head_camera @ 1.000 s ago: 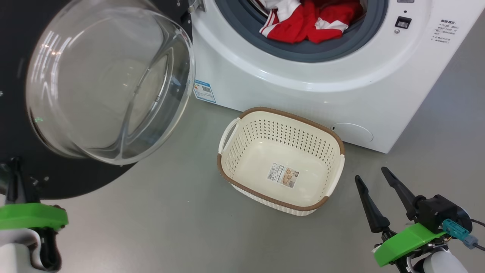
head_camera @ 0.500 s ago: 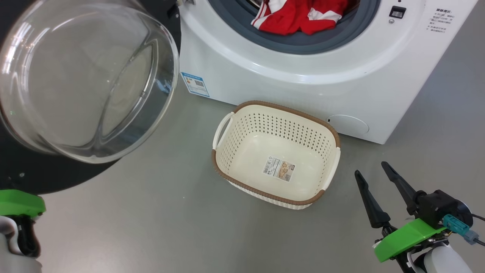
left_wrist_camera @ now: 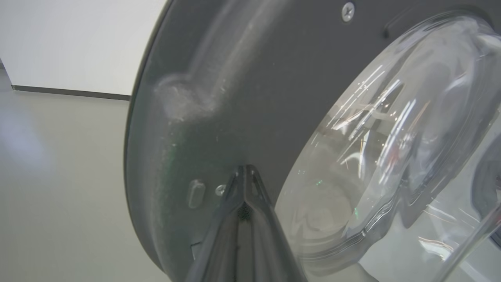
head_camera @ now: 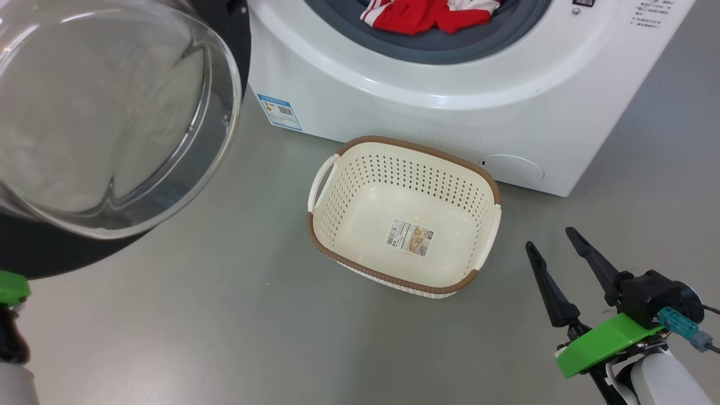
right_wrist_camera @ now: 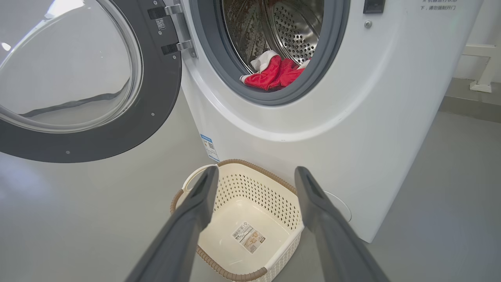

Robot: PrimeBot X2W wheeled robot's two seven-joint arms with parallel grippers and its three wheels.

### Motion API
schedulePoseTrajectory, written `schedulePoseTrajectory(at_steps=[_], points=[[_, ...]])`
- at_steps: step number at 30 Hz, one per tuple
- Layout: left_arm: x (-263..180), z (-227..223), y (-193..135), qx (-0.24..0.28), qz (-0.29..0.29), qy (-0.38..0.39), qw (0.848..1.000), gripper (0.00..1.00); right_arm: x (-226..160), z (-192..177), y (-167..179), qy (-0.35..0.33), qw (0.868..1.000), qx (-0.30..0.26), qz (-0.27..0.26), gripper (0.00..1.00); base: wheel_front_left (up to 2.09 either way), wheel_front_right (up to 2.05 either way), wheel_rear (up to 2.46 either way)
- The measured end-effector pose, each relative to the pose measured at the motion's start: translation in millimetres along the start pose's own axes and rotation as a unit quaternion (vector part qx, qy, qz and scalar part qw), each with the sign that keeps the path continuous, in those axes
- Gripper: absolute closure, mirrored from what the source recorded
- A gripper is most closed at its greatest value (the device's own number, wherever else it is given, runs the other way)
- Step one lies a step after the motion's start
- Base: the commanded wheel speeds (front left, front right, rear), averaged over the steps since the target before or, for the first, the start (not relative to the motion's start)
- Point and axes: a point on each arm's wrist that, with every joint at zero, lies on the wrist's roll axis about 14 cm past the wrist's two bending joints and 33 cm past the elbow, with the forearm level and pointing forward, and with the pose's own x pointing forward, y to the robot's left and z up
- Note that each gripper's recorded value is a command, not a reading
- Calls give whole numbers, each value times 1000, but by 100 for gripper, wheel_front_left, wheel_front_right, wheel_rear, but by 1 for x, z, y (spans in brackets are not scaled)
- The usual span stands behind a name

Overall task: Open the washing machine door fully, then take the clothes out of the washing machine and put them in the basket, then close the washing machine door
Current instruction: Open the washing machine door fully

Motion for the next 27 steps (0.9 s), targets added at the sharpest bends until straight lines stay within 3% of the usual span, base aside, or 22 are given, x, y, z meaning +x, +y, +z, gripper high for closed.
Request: schedulePoseTrajectory(at_steps=[16, 27], points=[[9, 5, 12, -7, 28, -2, 1000, 100, -1, 0, -3, 1, 1000, -5, 0, 0, 0, 0, 0], [-9, 1, 6, -31, 13, -6, 999, 100, -1, 16, 5, -16, 1000, -11, 4, 0, 0, 0, 0]])
